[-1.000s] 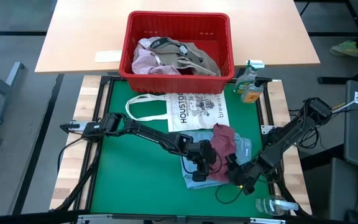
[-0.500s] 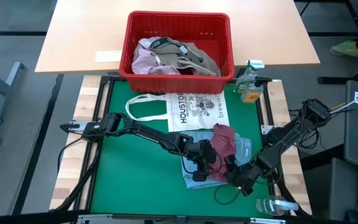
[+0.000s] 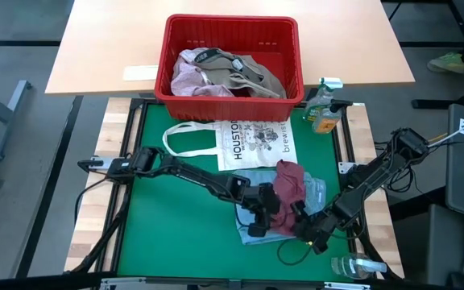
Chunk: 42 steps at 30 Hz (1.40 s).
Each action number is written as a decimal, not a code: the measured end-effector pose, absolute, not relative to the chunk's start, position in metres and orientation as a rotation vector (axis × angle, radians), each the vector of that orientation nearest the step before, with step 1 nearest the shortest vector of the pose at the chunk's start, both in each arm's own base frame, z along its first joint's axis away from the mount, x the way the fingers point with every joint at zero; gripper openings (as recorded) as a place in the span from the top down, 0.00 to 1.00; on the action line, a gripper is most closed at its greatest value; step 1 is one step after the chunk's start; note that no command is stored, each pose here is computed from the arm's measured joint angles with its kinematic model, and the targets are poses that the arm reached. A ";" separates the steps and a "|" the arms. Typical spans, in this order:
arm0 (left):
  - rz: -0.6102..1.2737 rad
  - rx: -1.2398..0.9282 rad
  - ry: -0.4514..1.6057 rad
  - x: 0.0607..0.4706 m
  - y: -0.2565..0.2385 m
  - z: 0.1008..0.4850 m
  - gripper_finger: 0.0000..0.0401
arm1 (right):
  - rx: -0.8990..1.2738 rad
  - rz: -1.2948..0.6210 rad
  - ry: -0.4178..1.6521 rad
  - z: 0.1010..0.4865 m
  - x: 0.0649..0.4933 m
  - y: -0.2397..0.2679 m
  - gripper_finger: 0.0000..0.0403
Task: Fold Laundry from Bin
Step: Fold the red underwear from the red laundry basket
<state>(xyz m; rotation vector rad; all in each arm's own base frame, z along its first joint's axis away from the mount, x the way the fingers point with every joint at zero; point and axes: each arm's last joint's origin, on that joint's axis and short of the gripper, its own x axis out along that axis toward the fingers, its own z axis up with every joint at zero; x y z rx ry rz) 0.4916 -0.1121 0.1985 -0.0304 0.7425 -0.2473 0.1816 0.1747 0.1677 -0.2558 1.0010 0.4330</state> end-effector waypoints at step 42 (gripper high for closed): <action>-0.398 0.454 0.718 0.486 -0.150 0.174 0.56 | -0.256 0.433 1.002 0.168 0.182 0.175 0.99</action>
